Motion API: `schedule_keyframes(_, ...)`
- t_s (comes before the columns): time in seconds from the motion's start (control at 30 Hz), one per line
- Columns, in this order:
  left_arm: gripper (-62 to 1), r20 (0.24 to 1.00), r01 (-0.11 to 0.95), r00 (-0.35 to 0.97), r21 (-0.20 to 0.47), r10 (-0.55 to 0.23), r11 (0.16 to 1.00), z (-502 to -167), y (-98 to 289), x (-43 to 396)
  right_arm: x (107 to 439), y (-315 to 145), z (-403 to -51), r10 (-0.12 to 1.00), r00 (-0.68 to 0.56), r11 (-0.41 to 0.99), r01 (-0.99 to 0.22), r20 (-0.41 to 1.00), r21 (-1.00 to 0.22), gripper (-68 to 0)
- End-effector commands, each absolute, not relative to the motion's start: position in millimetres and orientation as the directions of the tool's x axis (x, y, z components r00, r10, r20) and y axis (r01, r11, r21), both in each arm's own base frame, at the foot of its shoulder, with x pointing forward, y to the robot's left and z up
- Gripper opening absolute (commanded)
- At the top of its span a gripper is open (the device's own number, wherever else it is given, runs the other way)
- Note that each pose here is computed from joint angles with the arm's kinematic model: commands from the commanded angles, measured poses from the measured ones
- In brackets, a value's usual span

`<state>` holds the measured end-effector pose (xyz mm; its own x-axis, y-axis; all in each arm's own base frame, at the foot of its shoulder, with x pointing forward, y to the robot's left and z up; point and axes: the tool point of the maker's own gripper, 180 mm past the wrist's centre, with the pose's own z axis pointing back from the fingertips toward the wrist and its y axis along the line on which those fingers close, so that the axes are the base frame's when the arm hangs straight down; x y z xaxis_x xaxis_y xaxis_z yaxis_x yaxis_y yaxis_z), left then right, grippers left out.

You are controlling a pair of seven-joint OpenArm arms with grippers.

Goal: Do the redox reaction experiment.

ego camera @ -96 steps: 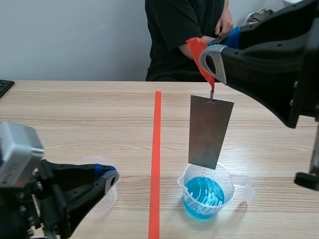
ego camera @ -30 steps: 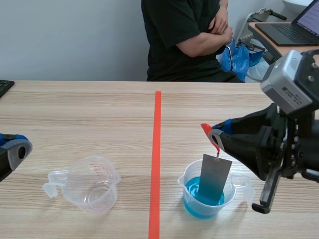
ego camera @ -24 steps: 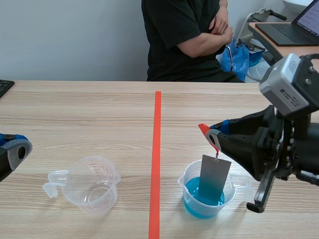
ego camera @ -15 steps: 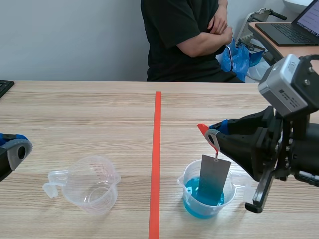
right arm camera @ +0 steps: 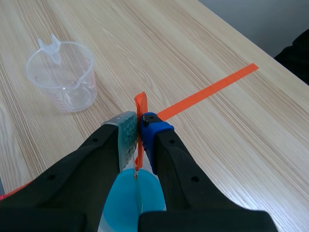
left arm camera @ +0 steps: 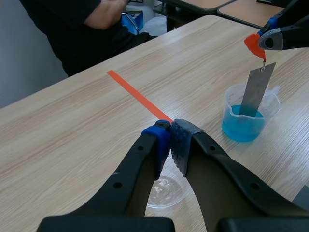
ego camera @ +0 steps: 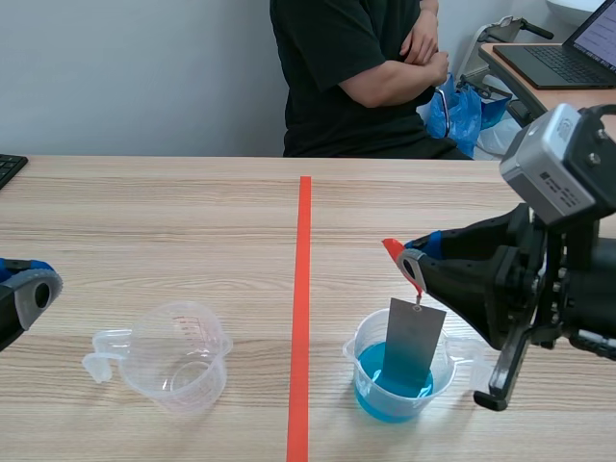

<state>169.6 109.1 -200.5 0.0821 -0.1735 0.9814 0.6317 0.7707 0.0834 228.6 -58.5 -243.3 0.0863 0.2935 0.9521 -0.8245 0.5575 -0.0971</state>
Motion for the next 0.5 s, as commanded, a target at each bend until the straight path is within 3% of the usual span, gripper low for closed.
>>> schedule_keyframes(0.0, -56.7, 0.987, 0.633, 0.064, 0.073, -0.145, 0.771, -194.9, 106.4, 170.3, 231.0, -59.1, -228.4, 0.296, 0.036, 0.547, -0.826, 0.955, -0.138, -66.0)
schedule_keyframes(0.47, -56.7, 0.987, 0.633, 0.064, 0.073, -0.145, 0.771, -194.9, 106.4, 170.3, 218.8, -53.8, -192.4, 0.331, -0.056, 0.511, -0.828, 0.942, -0.229, -66.0)
